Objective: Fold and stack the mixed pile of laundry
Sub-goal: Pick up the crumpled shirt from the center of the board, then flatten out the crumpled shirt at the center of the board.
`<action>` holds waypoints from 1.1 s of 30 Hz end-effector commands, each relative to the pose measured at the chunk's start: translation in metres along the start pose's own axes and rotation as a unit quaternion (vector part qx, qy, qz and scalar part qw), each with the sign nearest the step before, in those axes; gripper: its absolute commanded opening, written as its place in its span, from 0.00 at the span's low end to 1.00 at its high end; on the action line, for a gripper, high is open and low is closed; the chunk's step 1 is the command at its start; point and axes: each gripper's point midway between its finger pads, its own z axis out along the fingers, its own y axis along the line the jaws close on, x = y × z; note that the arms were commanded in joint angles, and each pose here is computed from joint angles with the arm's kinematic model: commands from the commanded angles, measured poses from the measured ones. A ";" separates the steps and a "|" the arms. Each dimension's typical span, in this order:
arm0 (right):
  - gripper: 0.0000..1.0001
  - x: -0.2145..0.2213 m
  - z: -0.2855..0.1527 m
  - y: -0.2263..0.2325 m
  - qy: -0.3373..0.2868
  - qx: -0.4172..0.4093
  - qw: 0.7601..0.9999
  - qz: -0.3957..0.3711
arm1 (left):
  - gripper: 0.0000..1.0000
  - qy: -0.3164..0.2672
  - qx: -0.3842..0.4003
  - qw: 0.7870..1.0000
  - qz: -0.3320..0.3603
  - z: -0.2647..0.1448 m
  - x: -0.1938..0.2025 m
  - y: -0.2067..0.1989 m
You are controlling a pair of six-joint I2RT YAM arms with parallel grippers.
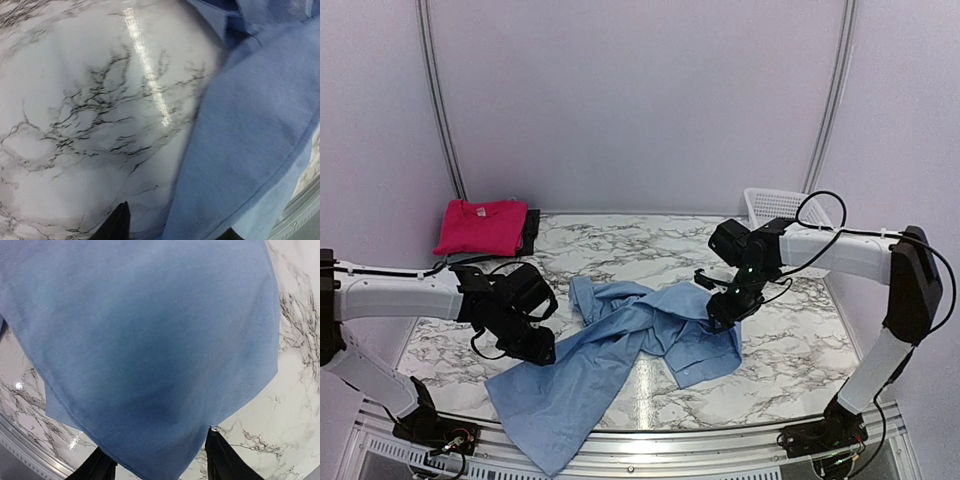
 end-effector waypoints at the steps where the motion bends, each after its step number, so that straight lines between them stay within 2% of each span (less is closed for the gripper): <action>1: 0.54 0.013 -0.002 -0.024 0.024 0.058 0.997 0.032 | 0.36 -0.013 -0.061 0.998 -0.011 -0.003 -0.014 0.019; 5: 0.57 0.018 -0.004 -0.027 0.034 0.060 0.996 0.050 | 0.22 -0.012 -0.079 0.996 -0.027 -0.003 -0.024 0.032; 7: 0.54 0.021 0.001 -0.030 0.042 0.061 0.996 0.056 | 0.13 -0.021 -0.086 0.996 -0.034 -0.007 -0.033 0.038; 8: 0.49 0.023 0.005 -0.031 0.047 0.062 0.995 0.058 | 0.10 -0.025 -0.086 0.995 -0.038 -0.009 -0.038 0.041; 10: 0.30 0.024 0.011 -0.035 0.056 0.063 0.994 0.063 | 0.00 -0.036 -0.086 0.995 -0.047 -0.015 -0.050 0.046; 13: 0.00 0.005 -0.001 -0.051 0.033 0.100 0.992 0.071 | 0.00 -0.057 -0.083 0.993 -0.056 -0.027 -0.070 0.049; 14: 0.00 -0.007 -0.012 -0.056 0.012 0.106 0.991 0.079 | 0.00 -0.066 -0.082 0.993 -0.056 -0.032 -0.079 0.049; 18: 0.00 -0.069 -0.083 -0.080 -0.118 0.119 0.978 0.121 | 0.00 -0.121 -0.087 0.988 -0.035 -0.067 -0.123 0.043; 20: 0.00 -0.102 -0.139 -0.092 -0.203 0.143 0.959 0.134 | 0.00 -0.159 -0.100 0.982 -0.021 -0.094 -0.148 0.040; 23: 0.00 -0.128 -0.207 -0.103 -0.291 0.179 0.930 0.139 | 0.00 -0.222 -0.151 0.963 -0.004 -0.141 -0.185 0.046; 28: 0.00 -0.149 -0.332 -0.117 -0.428 0.216 0.864 0.154 | 0.00 -0.326 -0.218 0.920 -0.004 -0.227 -0.234 0.059; 33: 0.00 -0.141 -0.419 -0.111 -0.521 0.233 0.809 0.144 | 0.00 -0.391 -0.222 0.893 -0.007 -0.291 -0.255 0.061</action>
